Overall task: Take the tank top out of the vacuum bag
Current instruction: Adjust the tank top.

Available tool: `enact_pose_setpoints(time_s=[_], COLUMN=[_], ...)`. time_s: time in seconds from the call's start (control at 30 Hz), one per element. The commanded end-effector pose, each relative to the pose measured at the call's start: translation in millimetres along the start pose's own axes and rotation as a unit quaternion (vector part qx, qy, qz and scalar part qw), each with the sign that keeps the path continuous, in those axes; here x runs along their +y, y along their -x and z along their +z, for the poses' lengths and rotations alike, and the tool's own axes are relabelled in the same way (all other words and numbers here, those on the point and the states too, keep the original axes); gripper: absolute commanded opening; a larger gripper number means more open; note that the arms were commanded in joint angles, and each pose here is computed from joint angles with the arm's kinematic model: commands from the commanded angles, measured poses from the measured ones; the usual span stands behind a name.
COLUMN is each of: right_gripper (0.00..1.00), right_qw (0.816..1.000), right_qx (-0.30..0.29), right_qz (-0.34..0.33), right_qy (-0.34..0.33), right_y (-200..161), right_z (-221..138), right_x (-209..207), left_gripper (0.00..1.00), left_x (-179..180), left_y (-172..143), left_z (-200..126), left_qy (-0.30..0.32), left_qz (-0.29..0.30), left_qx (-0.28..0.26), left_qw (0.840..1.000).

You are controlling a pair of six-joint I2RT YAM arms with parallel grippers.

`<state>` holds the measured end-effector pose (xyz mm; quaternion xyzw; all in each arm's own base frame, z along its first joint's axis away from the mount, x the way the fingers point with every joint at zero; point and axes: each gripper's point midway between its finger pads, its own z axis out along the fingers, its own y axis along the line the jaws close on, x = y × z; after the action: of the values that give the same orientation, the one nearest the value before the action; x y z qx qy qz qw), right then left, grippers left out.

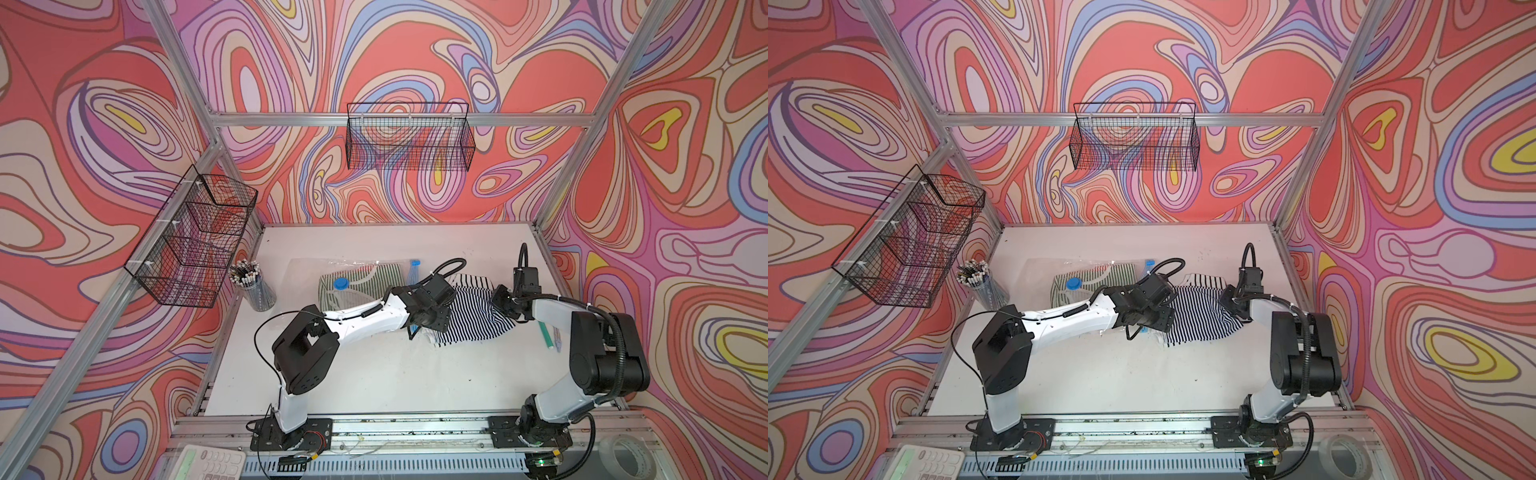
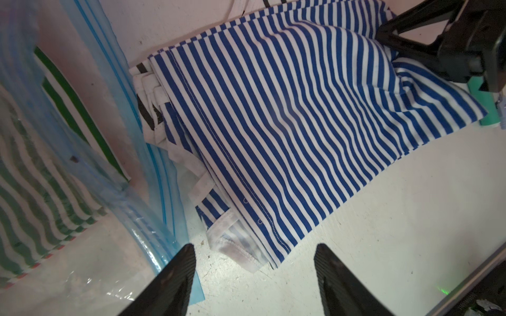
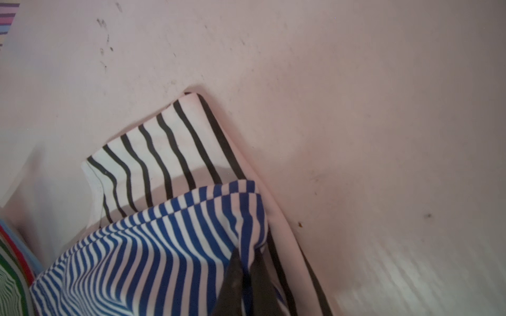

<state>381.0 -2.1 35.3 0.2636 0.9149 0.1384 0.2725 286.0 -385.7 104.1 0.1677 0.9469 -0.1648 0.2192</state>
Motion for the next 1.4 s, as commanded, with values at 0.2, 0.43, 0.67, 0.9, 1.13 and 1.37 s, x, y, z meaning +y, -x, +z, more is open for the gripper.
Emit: enact_pose_setpoints(time_s=[0.2,0.43,0.67,0.9,1.13,1.37], right_gripper=[0.00,0.00,0.00,0.00,0.00,0.00], right_qw=[0.994,0.986,0.989,0.994,0.985,0.979], right_qx=[-0.080,-0.120,-0.113,-0.090,-0.106,-0.103], right_qz=[-0.056,-0.096,-0.085,-0.057,-0.021,-0.007], right_qy=[0.039,0.068,0.051,-0.035,-0.135,-0.175], right_y=[38,56,62,71,85,81], right_z=[-27,-37,-9,27,31,18], right_x=[26,43,37,8,-23,-37], left_gripper=[0.72,0.72,0.71,0.72,0.76,0.79], left_x=[12,13,10,10,24,46], left_y=[6,3,6,19,27,36], left_z=[9,16,17,-3,-23,-28], left_qy=[0.015,0.013,0.006,0.009,0.031,0.061], left_qz=[-0.009,-0.016,-0.014,-0.002,0.007,0.012], left_qx=[-0.003,0.002,0.001,-0.024,-0.053,-0.063], left_qw=[1.000,1.000,1.000,1.000,0.998,0.996])
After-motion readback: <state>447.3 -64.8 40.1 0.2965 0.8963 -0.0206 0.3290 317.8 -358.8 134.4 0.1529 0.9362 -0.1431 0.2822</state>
